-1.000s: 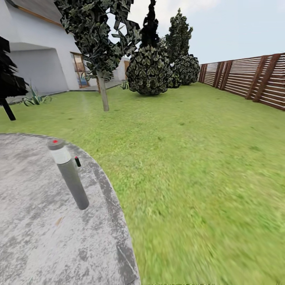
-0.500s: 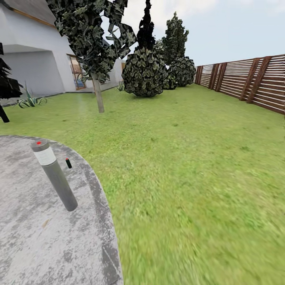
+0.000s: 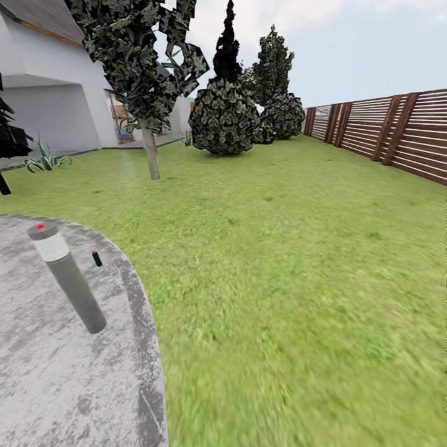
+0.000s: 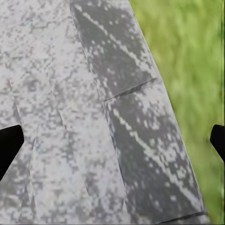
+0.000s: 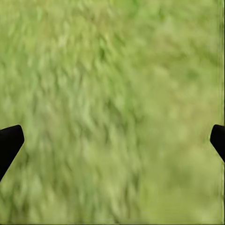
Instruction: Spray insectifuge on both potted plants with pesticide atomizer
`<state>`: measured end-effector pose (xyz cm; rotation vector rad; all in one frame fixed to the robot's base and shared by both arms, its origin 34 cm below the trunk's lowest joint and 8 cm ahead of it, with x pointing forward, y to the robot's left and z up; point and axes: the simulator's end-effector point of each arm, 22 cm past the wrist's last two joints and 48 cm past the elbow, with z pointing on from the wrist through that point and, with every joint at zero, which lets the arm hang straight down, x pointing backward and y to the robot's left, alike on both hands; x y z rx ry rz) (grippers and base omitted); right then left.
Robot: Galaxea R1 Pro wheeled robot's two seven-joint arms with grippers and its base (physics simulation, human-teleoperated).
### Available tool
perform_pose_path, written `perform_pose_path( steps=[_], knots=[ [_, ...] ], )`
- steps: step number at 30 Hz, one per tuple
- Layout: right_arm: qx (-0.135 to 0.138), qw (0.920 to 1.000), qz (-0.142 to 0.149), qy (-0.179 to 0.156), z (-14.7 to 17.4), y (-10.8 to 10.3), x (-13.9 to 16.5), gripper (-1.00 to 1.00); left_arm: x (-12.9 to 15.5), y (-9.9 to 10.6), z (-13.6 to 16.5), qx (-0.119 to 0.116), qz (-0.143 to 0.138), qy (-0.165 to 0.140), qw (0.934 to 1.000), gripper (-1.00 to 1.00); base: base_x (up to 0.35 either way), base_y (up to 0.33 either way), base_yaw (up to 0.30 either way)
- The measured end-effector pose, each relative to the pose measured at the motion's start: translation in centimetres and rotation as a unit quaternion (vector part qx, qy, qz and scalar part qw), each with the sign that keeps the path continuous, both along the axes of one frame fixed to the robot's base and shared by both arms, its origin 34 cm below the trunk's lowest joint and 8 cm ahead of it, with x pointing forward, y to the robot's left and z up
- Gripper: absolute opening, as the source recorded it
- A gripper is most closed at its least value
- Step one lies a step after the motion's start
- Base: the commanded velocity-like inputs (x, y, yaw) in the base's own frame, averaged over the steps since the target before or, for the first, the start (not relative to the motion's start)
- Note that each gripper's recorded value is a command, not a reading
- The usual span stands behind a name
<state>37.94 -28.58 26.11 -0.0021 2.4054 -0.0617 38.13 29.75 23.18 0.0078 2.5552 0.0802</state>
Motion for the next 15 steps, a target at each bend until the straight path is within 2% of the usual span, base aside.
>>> perform_pose_path(
  steps=[5, 15],
  knots=[
    [0.000, 1.0000, -0.002, -0.003, 0.15, -0.07, 0.21, 1.00, 0.02, 0.00, 0.02, 0.000, 0.000, 0.000, 1.0000, 1.00, 0.163, -0.214, 0.000],
    [0.001, 0.9999, 0.002, -0.015, 0.49, 0.21, 0.57, 1.00, 0.00, 0.13, 0.03, 0.001, 0.000, 0.000, 1.0000, 1.00, 0.292, -0.117, 0.000]
  ],
)
